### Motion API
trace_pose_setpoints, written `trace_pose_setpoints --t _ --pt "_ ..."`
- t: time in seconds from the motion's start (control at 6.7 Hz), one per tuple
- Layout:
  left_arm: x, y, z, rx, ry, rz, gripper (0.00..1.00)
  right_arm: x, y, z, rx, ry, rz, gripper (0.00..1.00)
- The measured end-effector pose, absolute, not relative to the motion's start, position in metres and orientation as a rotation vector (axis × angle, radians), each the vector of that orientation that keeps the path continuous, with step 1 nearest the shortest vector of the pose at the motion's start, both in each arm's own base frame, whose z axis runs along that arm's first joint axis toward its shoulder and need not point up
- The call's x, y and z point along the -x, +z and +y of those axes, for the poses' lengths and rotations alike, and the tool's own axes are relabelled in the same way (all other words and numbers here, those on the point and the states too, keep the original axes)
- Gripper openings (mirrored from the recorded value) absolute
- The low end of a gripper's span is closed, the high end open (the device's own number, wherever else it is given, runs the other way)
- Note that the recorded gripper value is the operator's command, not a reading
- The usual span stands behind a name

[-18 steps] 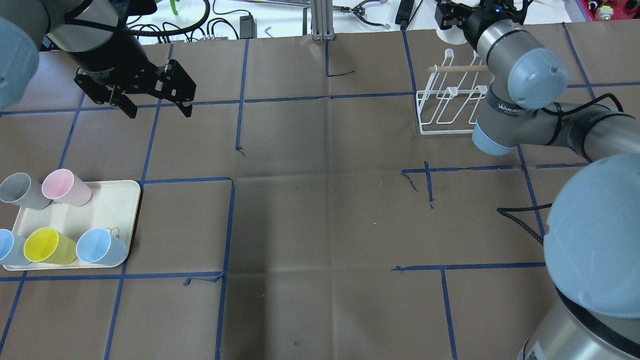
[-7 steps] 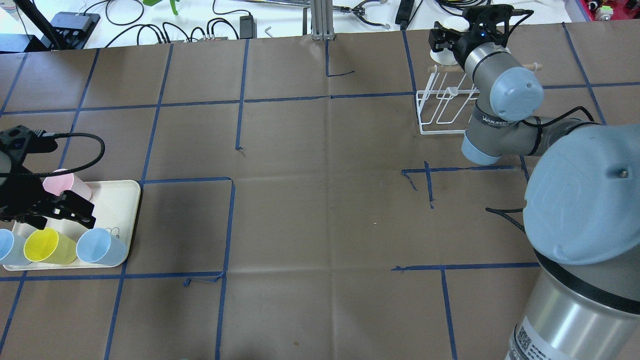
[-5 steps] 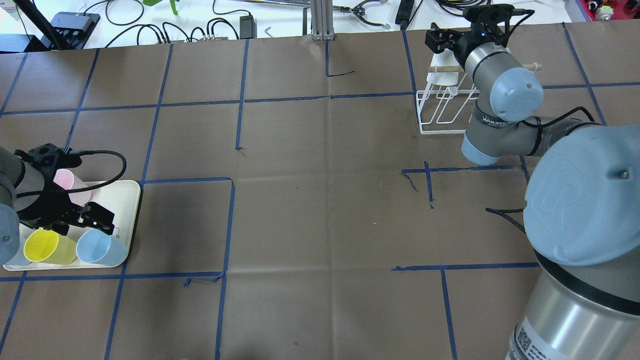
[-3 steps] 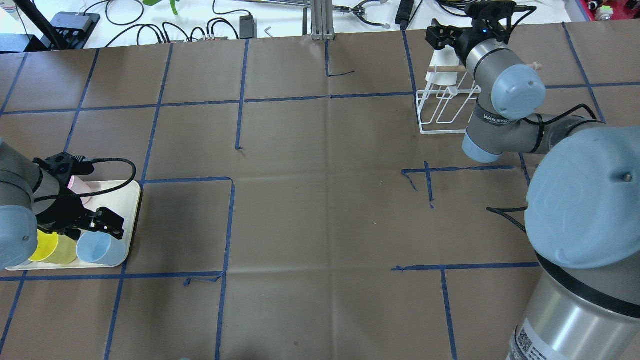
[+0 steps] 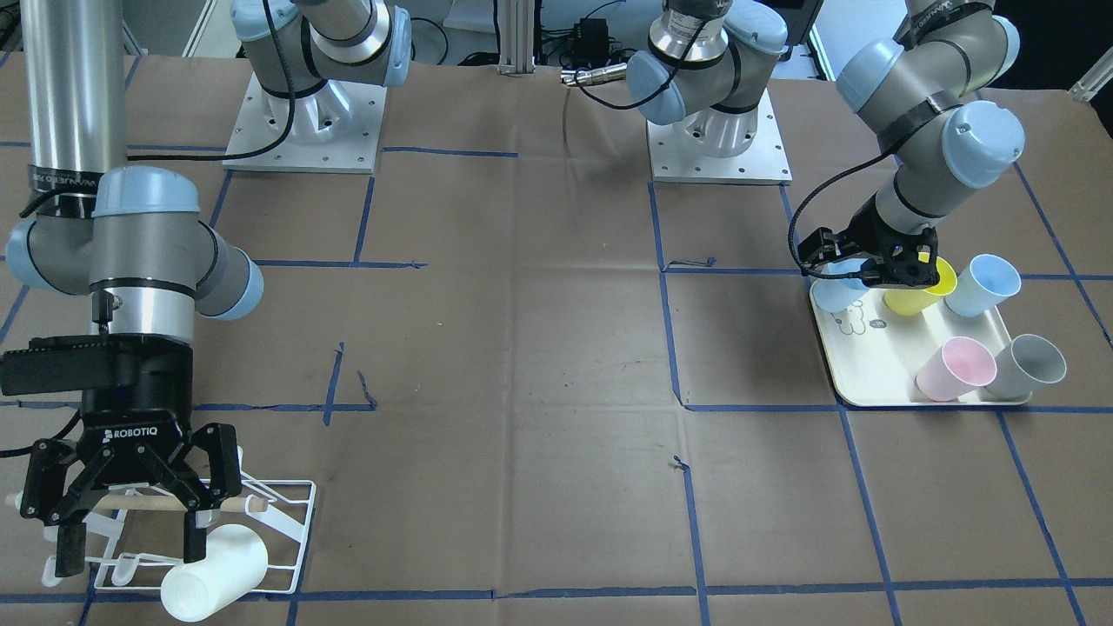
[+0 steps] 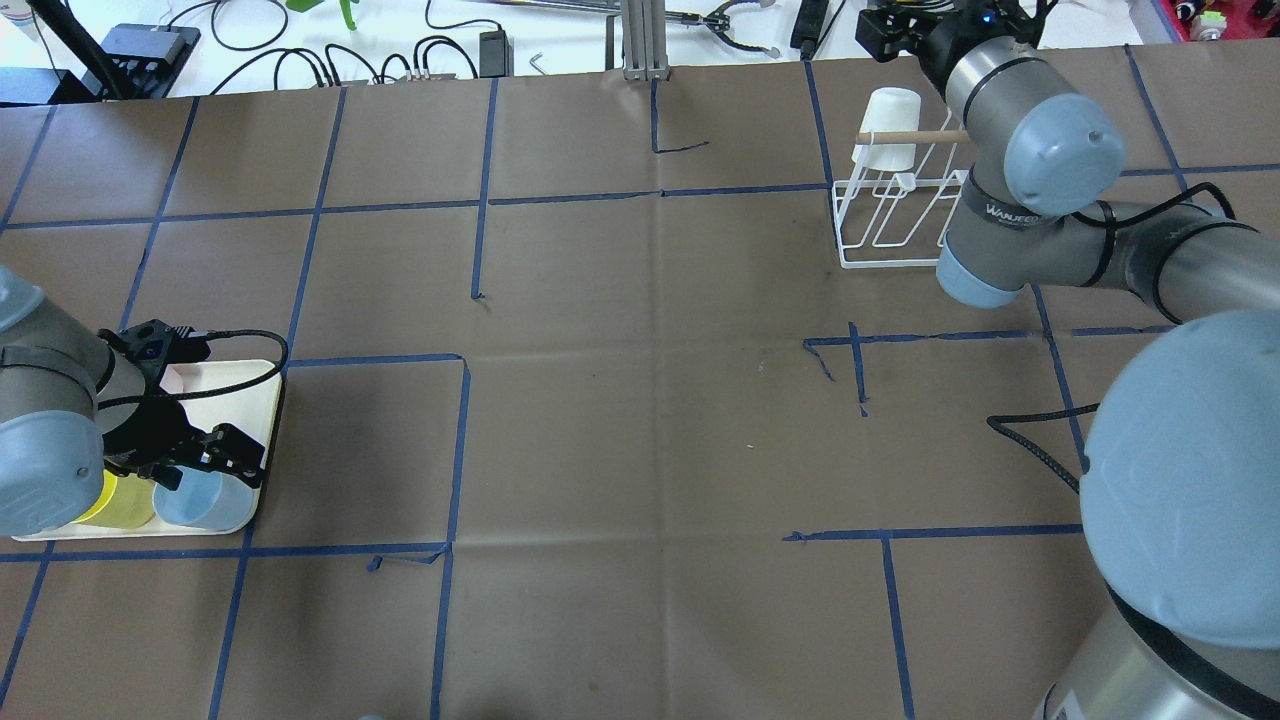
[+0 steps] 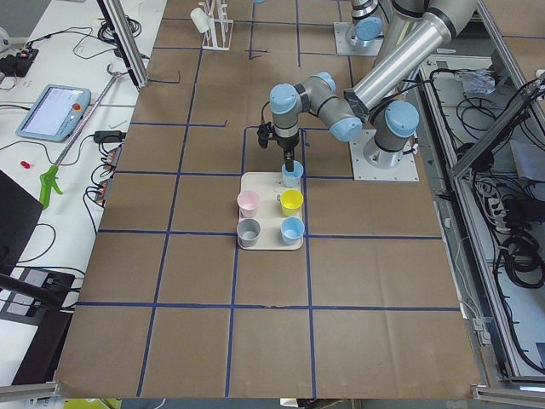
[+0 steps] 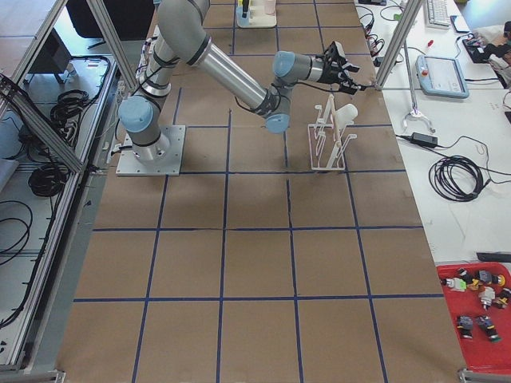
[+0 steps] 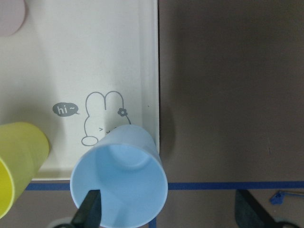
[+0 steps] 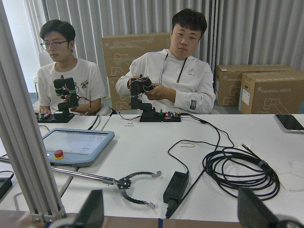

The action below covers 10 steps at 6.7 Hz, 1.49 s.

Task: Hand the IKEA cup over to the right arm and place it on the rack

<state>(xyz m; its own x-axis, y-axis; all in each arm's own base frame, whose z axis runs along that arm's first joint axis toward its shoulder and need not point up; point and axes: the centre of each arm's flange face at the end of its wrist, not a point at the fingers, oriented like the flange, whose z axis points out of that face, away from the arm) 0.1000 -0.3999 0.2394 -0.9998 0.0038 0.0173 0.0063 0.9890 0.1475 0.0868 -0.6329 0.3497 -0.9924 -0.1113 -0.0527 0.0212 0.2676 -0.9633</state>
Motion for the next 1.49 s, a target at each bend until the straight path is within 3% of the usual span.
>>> trace_pose_setpoints --t 0.15,0.3,0.45,0.6,0.75,1.19,1.49 --pt "-0.101 0.234 -0.4 0.006 -0.253 -3.115 0.72 -0.106 0.371 -0.619 0.026 -1.803 2.355 1.0" --pt "-0.103 0.232 -0.399 0.008 -0.279 -3.128 0.38 -0.124 0.384 -0.601 -0.084 -1.737 2.285 1.0" --pt "-0.105 0.232 -0.398 0.01 -0.308 -3.147 0.16 -0.138 0.394 -0.58 -0.183 -1.671 2.225 1.0" --pt "-0.106 0.232 -0.396 0.01 -0.328 -3.155 0.05 -0.149 0.402 -0.558 -0.261 -1.616 2.176 1.0" --pt "-0.106 0.233 -0.396 0.012 -0.332 -3.157 0.0 -0.16 0.404 -0.536 -0.347 -1.541 2.125 1.0" --pt "-0.108 0.256 -0.404 0.014 -0.258 -3.181 0.0 -0.197 0.391 -0.482 -0.609 -1.204 1.946 1.0" --pt "-0.115 0.325 -0.429 0.028 -0.201 -3.186 0.0 -0.211 0.393 -0.456 -0.771 -0.949 1.747 1.0"
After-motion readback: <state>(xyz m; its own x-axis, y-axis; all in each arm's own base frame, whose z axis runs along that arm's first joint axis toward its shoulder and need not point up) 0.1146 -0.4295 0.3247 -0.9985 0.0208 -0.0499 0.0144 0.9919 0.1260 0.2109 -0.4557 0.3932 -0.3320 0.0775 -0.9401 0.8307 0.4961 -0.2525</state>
